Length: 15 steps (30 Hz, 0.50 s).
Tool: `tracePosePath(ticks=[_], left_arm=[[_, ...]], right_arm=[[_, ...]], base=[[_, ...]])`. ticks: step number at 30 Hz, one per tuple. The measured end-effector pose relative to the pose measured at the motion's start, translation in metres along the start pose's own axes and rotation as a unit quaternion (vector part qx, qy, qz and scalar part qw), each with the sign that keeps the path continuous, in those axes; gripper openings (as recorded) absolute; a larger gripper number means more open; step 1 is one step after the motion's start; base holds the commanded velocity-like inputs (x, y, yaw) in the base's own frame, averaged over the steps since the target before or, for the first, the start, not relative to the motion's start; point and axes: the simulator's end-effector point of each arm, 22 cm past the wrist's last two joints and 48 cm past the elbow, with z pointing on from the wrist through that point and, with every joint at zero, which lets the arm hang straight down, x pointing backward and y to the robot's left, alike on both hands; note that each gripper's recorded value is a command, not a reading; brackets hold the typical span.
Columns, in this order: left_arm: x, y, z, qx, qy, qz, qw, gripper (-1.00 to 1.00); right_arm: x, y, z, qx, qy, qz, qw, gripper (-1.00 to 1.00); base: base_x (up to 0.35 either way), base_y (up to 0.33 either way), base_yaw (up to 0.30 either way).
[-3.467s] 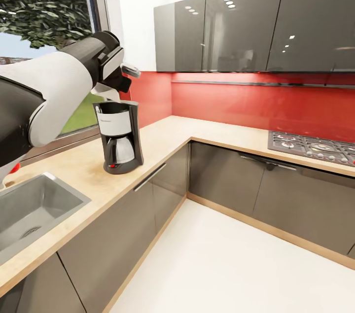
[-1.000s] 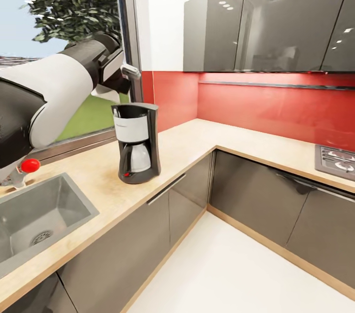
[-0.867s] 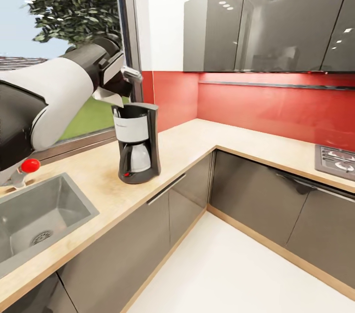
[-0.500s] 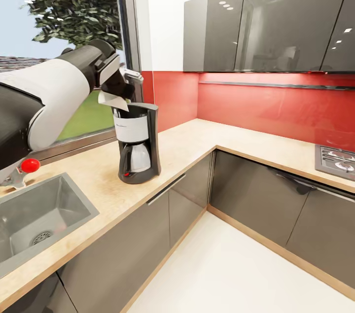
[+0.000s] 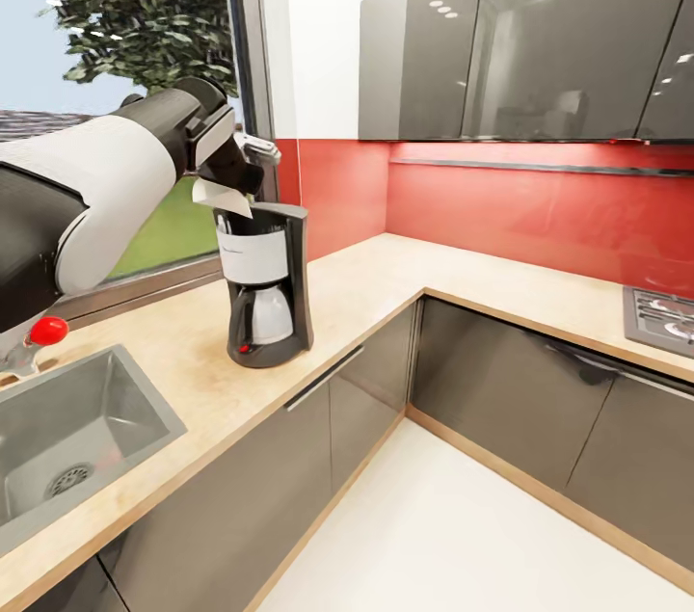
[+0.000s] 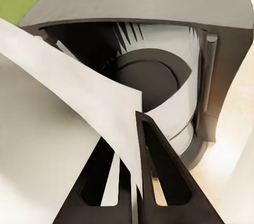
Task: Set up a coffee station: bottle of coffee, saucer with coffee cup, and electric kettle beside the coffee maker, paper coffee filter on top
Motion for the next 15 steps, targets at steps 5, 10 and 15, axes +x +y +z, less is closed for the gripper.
tracePosePath(ticks=[5, 10, 15], left_arm=[[-0.0003, -0.0001, 0.0004, 0.0, 0.0, 0.0, 1.0, -1.0], [-0.0005, 0.0002, 0.0, -0.001, -0.001, 0.001, 1.0, -1.0], [-0.0004, 0.002, 0.0003, -0.005, -0.001, 0.003, 1.0, -1.0]], right_arm=[[0.0, 0.0, 0.0001, 0.0, 0.0, 0.0, 1.0, 1.0], [0.0, 0.0, 0.0, 0.0, 0.0, 0.0, 1.0, 1.0], [0.0, 0.0, 0.0001, 0.0, 0.0, 0.0, 1.0, 1.0]], base=[[0.076, 0.0, 0.0], [0.107, 0.0, 0.0], [0.098, 0.0, 0.0]])
